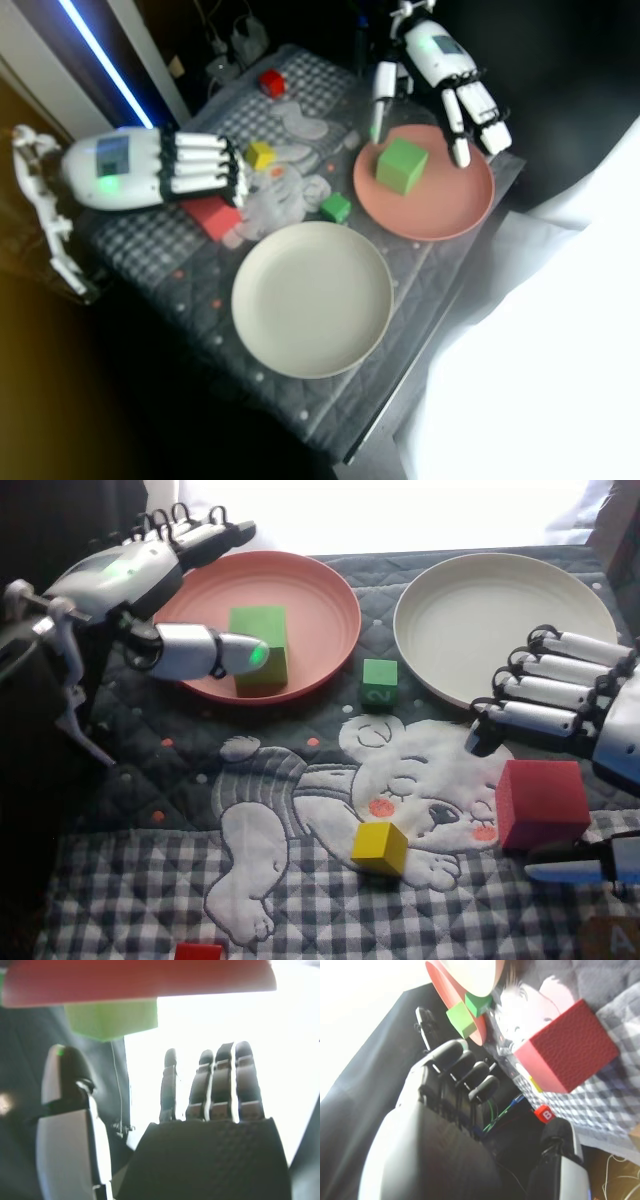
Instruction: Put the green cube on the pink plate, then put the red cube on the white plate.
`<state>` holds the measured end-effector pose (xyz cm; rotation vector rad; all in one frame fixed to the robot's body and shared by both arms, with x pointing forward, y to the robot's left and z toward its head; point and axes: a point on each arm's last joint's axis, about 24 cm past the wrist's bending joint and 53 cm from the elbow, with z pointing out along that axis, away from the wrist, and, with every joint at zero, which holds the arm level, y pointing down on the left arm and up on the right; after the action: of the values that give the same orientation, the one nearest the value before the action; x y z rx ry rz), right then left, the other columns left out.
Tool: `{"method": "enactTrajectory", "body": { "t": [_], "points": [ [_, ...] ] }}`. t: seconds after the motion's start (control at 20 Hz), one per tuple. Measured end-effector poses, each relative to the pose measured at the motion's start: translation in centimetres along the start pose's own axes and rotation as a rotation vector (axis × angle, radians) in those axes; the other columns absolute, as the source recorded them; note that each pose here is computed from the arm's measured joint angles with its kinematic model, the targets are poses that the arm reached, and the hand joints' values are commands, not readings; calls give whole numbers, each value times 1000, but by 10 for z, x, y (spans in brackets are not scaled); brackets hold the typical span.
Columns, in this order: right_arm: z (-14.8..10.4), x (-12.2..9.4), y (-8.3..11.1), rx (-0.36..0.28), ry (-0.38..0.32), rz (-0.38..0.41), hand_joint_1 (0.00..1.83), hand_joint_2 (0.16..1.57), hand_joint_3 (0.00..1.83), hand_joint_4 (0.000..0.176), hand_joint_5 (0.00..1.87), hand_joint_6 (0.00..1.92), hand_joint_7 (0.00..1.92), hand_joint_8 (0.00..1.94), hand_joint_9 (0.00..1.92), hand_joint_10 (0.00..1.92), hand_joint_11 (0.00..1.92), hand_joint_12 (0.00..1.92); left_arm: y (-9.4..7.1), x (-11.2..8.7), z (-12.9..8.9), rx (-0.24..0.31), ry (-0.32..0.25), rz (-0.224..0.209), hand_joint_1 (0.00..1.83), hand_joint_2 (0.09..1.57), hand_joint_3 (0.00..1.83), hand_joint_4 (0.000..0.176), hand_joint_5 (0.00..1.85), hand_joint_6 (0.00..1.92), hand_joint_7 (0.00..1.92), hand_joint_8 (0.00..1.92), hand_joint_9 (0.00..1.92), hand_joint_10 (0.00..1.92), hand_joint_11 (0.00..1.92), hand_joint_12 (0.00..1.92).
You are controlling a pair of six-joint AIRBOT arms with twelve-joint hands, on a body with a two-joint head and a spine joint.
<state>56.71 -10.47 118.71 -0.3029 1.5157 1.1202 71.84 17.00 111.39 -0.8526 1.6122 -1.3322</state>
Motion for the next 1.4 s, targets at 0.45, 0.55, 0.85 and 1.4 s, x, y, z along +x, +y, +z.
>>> {"method": "enactTrajectory", "body": {
  "t": [0.45, 0.55, 0.85, 1.4],
  "points": [
    [4, 1, -8, 17, 12, -7, 656, 875, 0, 0, 189, 812, 256, 692, 64, 877, 0, 1109, -24, 9, -28, 122, -14, -10, 463, 1168, 11, 76, 155, 8, 14, 4, 0, 0, 0, 0],
    [4, 9, -12, 34, 40, -6, 730, 880, 0, 0, 204, 688, 253, 541, 39, 753, 0, 877, -25, 6, -31, 130, -20, -9, 484, 1179, 10, 79, 154, 5, 20, 4, 0, 0, 0, 0],
    [5, 22, -24, 73, 88, -5, 773, 920, 0, 0, 230, 612, 248, 613, 74, 756, 0, 971, -24, 9, -35, 137, -19, -10, 535, 1182, 4, 65, 188, 13, 58, 11, 0, 0, 0, 0],
    [10, 36, -31, 85, 112, 20, 1299, 1242, 5, 0, 762, 1309, 689, 1420, 626, 1606, 519, 1913, -21, 9, -39, 141, -25, -12, 595, 1258, 10, 55, 302, 16, 159, 1, 55, 6, 19, 26]
  ]
}}
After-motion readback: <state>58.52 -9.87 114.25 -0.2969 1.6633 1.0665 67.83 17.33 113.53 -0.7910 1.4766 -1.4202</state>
